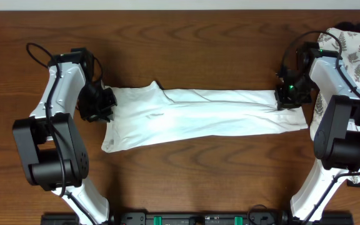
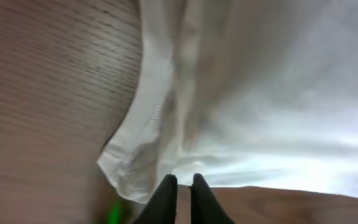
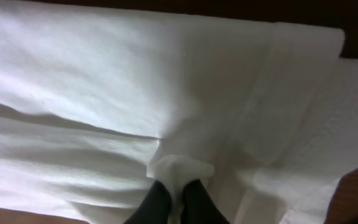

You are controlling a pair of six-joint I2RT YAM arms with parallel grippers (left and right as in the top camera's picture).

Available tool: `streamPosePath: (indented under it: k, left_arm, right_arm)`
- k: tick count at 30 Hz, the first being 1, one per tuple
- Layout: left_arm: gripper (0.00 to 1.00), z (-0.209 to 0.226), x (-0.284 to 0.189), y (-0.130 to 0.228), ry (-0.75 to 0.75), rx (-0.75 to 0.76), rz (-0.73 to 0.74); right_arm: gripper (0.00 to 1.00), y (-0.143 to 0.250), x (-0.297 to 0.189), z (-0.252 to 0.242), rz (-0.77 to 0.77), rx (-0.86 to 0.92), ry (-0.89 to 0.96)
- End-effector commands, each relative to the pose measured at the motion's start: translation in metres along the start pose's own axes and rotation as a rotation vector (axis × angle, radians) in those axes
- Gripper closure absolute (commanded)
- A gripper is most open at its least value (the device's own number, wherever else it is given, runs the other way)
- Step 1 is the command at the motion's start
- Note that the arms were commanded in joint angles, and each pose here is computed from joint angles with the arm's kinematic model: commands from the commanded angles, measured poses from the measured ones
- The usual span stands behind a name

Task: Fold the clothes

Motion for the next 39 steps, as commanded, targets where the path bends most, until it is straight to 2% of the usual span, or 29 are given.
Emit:
streamPosePath:
  k: [1,2,5,14,20,24,28,31,32,34,36,39]
  left_arm:
    - [0.76,0.002,-0.005,-0.003,-0.032,-0.011,-0.024]
    - [0.68,0.002,-0.008,-0.005,-0.03,-0.01,-0.034]
    - [0.65,-0.002,-0.023,-0.01,-0.014,-0.003,-0.087]
    - [0.63,-0.022,-0.082,-0.011,0.064,0.038,-0.348]
    - [0.27,-0.032,-0.079,-0.018,0.08,0.068,-0.401]
    - [0.25,-0.033,-0.07,-0.025,0.082,0.069,-0.407]
    - [0.25,-0.035,-0.063,-0.032,0.083,0.071,-0.405]
    - [0.26,-0.041,-0.058,-0.035,0.096,0.088,-0.402]
    - [0.28,-0.045,-0.057,-0.035,0.115,0.098,-0.394]
    - [0.34,-0.055,-0.056,-0.031,0.163,0.126,-0.373]
    - [0.4,-0.064,-0.054,-0.025,0.177,0.154,-0.354]
    - [0.63,-0.076,-0.048,-0.018,0.154,0.188,-0.335]
  right_arm:
    - [0.62,0.002,-0.011,0.002,-0.03,-0.005,0.011]
    - [0.44,0.001,-0.012,0.002,-0.033,-0.005,0.012]
    - [0.35,-0.003,-0.022,0.003,-0.05,-0.007,0.008]
    - [0.29,-0.029,-0.08,0.019,-0.207,-0.041,-0.127]
    - [0.27,-0.038,-0.08,0.029,-0.257,-0.082,-0.113]
    - [0.28,-0.045,-0.08,0.036,-0.304,-0.149,-0.087]
    - [0.35,-0.048,-0.079,0.041,-0.315,-0.164,-0.054]
    - [0.57,-0.047,-0.074,0.044,-0.306,-0.17,-0.053]
    - [0.67,-0.047,-0.071,0.044,-0.3,-0.171,-0.054]
    - [0.81,-0.044,-0.063,0.047,-0.281,-0.163,-0.059]
    - [0.88,-0.042,-0.056,0.051,-0.261,-0.165,-0.062]
    - [0.96,-0.038,-0.046,0.057,-0.239,-0.179,-0.065]
Point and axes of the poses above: each gripper's point midway between its finger pads, its own x axis out along the fingers, its own z axis along the line the jaws close on, y = z × x, the point moved 10 cm from there along -x, back along the fingers, and after that the axes turned 1 degree about x, right-handed, at the moved point
